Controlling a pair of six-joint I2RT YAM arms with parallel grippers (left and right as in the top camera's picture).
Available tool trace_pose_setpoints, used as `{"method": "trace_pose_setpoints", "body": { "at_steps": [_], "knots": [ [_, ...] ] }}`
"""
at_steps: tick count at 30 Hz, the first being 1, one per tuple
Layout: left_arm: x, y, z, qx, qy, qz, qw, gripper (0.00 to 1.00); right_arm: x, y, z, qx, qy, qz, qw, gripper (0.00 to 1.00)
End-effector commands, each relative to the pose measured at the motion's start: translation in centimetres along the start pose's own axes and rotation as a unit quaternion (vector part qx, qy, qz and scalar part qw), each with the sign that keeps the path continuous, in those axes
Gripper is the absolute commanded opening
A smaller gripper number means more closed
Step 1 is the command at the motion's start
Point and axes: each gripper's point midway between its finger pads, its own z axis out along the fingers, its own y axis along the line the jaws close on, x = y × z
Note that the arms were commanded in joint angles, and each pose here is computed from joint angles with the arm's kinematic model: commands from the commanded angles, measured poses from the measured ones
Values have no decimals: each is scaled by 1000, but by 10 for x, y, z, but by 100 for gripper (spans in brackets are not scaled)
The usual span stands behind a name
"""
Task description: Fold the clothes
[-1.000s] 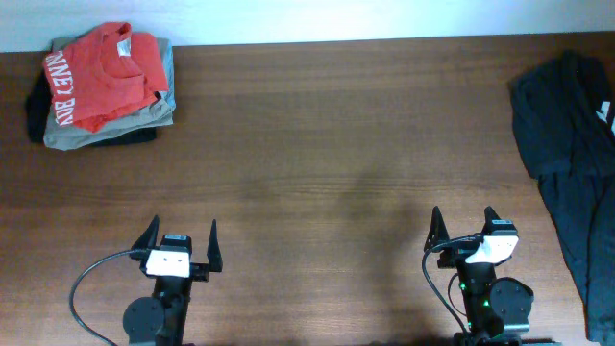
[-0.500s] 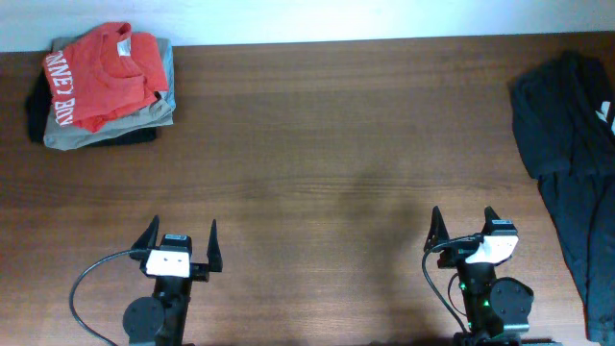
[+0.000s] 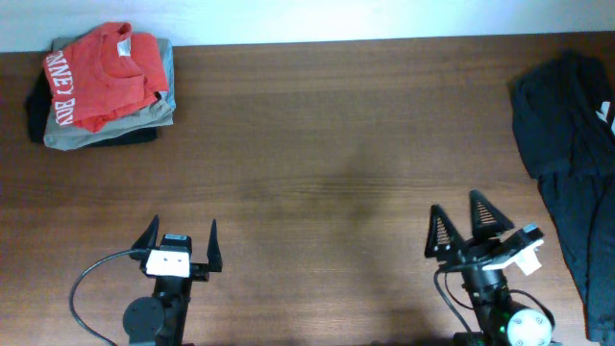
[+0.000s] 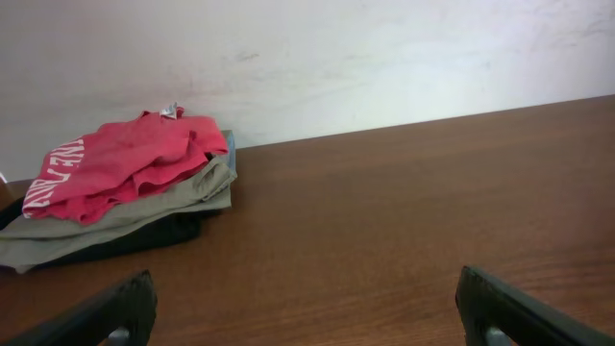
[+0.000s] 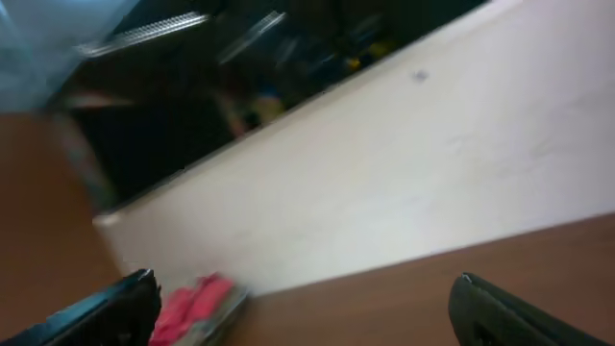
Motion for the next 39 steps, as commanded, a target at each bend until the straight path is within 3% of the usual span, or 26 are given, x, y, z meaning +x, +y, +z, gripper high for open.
{"method": "trace_pose_setpoints", "body": {
  "at_steps": [1, 3, 6, 10, 13, 16, 21, 25, 28, 34, 39],
  "knots": [
    [2, 0, 0, 1, 3, 7, 1000, 99, -56, -21, 17, 117, -34, -93, 988, 99],
    [2, 0, 0, 0, 3, 7, 1000, 99, -77, -65, 40, 263, 10, -116, 958, 99],
    [2, 0, 0, 1, 3, 7, 1000, 99, -78, -112, 92, 341, 141, -148, 918, 99],
    [2, 0, 0, 0, 3, 7, 1000, 99, -59, -209, 129, 433, 352, -144, 817, 99],
    [2, 0, 0, 0, 3, 7, 1000, 99, -54, -265, 133, 475, 391, -118, 779, 99],
    [2, 0, 0, 0, 3, 7, 1000, 99, -44, -330, 105, 518, 402, -82, 751, 99],
    [2, 0, 0, 1, 3, 7, 1000, 99, 9, -380, 71, 437, 440, 77, 781, 97],
    [2, 0, 0, 0, 3, 7, 1000, 99, 36, -414, 36, 456, 455, 123, 755, 94],
    [2, 0, 0, 1, 3, 7, 1000, 99, 56, -425, 24, 442, 458, 165, 754, 94],
    [2, 0, 0, 0, 3, 7, 1000, 99, 84, -440, 25, 415, 455, 191, 764, 87],
    [2, 0, 0, 0, 3, 7, 1000, 99, 85, -447, 28, 415, 449, 182, 770, 78]
  ]
}}
